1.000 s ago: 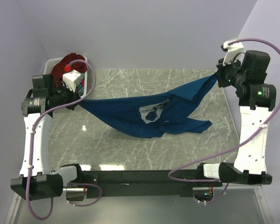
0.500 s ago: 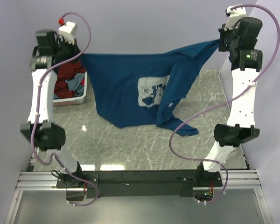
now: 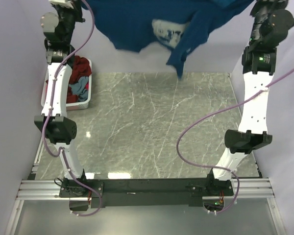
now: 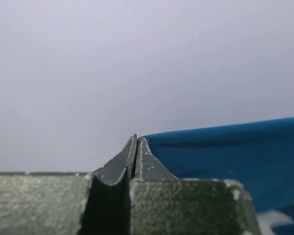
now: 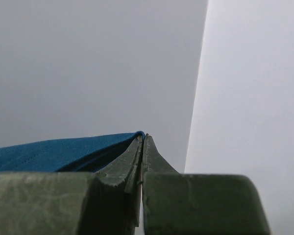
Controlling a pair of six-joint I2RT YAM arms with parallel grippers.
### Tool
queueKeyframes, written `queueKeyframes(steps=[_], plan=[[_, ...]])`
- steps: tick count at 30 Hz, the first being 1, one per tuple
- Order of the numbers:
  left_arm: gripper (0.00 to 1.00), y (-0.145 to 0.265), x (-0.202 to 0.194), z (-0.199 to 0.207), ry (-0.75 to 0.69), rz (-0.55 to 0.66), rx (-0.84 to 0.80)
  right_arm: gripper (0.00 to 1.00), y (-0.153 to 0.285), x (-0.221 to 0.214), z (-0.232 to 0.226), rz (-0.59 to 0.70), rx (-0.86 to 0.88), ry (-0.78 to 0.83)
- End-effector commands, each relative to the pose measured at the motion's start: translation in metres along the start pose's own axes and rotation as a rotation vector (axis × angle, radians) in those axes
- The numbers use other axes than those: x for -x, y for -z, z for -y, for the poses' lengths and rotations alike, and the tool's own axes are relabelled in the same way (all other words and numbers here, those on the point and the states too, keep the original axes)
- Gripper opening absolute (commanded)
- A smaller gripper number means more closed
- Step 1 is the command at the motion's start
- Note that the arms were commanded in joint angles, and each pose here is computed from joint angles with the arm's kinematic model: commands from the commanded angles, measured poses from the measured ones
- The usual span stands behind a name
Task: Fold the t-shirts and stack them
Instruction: Flatten the tshirt out
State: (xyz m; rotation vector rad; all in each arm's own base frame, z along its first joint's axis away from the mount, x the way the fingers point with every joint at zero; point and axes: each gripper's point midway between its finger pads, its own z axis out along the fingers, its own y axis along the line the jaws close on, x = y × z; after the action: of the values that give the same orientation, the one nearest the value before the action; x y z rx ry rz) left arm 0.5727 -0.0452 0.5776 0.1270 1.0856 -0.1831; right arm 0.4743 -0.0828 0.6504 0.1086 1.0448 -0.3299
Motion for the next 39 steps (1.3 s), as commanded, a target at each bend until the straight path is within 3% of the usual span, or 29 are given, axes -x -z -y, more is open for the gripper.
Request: queueKeyframes(steps=[1, 2, 3, 5, 6, 8, 9, 11, 12, 13, 14, 16, 21, 28, 30, 31, 32, 33, 34, 36, 39], plan=[[0.0, 0.026, 0.116, -0.014, -0.08, 0.29, 0.083, 0.0, 0.024, 0.113, 0.051, 0.31, -0.137, -0.036], [0.0, 0.035, 0.12, -0.002, -0.126, 0.274, 0.023, 0.0, 0.023, 0.102, 0.043, 0.28, -0.099, -0.025], [0.01, 0.036, 0.065, -0.001, -0.122, 0.152, -0.006, 0.0, 0.022, 0.089, 0.035, 0.243, -0.054, -0.004], [0.0, 0.057, 0.032, 0.015, -0.177, 0.038, -0.105, 0.0, 0.028, 0.038, 0.008, 0.124, 0.088, 0.071], [0.0, 0.074, -0.035, 0.017, -0.166, -0.113, -0.136, 0.0, 0.033, -0.017, -0.006, 0.01, 0.149, 0.105], [0.0, 0.107, -0.07, 0.023, -0.226, -0.213, -0.182, 0.0, 0.058, -0.041, -0.02, -0.047, 0.265, 0.202], [0.0, 0.141, -0.134, 0.027, -0.212, -0.36, -0.224, 0.0, 0.073, -0.087, -0.029, -0.145, 0.324, 0.226], [0.0, 0.178, -0.159, 0.03, -0.271, -0.43, -0.261, 0.0, 0.105, -0.118, -0.037, -0.236, 0.441, 0.326], [0.0, 0.215, -0.201, 0.04, -0.251, -0.545, -0.321, 0.0, 0.118, -0.133, -0.041, -0.275, 0.478, 0.337], [0.0, 0.231, -0.212, 0.042, -0.263, -0.585, -0.343, 0.0, 0.145, -0.161, -0.043, -0.374, 0.531, 0.348], [0.0, 0.244, -0.211, 0.044, -0.283, -0.597, -0.361, 0.0, 0.159, -0.171, -0.045, -0.401, 0.585, 0.388], [0.0, 0.289, -0.239, 0.057, -0.231, -0.732, -0.449, 0.0, 0.203, -0.196, -0.049, -0.51, 0.678, 0.394], [0.0, 0.351, -0.265, 0.062, -0.319, -0.898, -0.585, 0.0, 0.297, -0.252, -0.047, -0.726, 0.883, 0.471], [0.0, 0.455, -0.285, 0.07, -0.382, -1.149, -0.819, 0.0, 0.447, -0.297, -0.033, -1.005, 1.202, 0.558], [0.06, 0.487, -0.284, 0.072, -0.384, -1.23, -0.895, 0.29, 0.484, -0.297, -0.03, -1.056, 1.287, 0.554], [0.13, 0.495, -0.283, 0.072, -0.388, -1.254, -0.913, 0.41, 0.504, -0.295, -0.027, -1.095, 1.333, 0.55], [0.25, 0.502, -0.28, 0.069, -0.404, -1.27, -0.931, 0.62, 0.511, -0.294, -0.025, -1.104, 1.334, 0.554], [0.3, 0.518, -0.276, 0.071, -0.374, -1.31, -0.964, 0.72, 0.517, -0.289, -0.022, -1.089, 1.331, 0.57], [0.34, 0.523, -0.272, 0.073, -0.36, -1.312, -0.983, 0.78, 0.522, -0.285, -0.021, -1.083, 1.35, 0.583], [0.53, 0.522, -0.261, 0.074, -0.336, -1.283, -0.988, 0.82, 0.515, -0.271, -0.023, -1.024, 1.329, 0.586], [0.58, 0.513, -0.255, 0.077, -0.303, -1.263, -0.961, 0.82, 0.491, -0.263, -0.036, -1.005, 1.275, 0.488]])
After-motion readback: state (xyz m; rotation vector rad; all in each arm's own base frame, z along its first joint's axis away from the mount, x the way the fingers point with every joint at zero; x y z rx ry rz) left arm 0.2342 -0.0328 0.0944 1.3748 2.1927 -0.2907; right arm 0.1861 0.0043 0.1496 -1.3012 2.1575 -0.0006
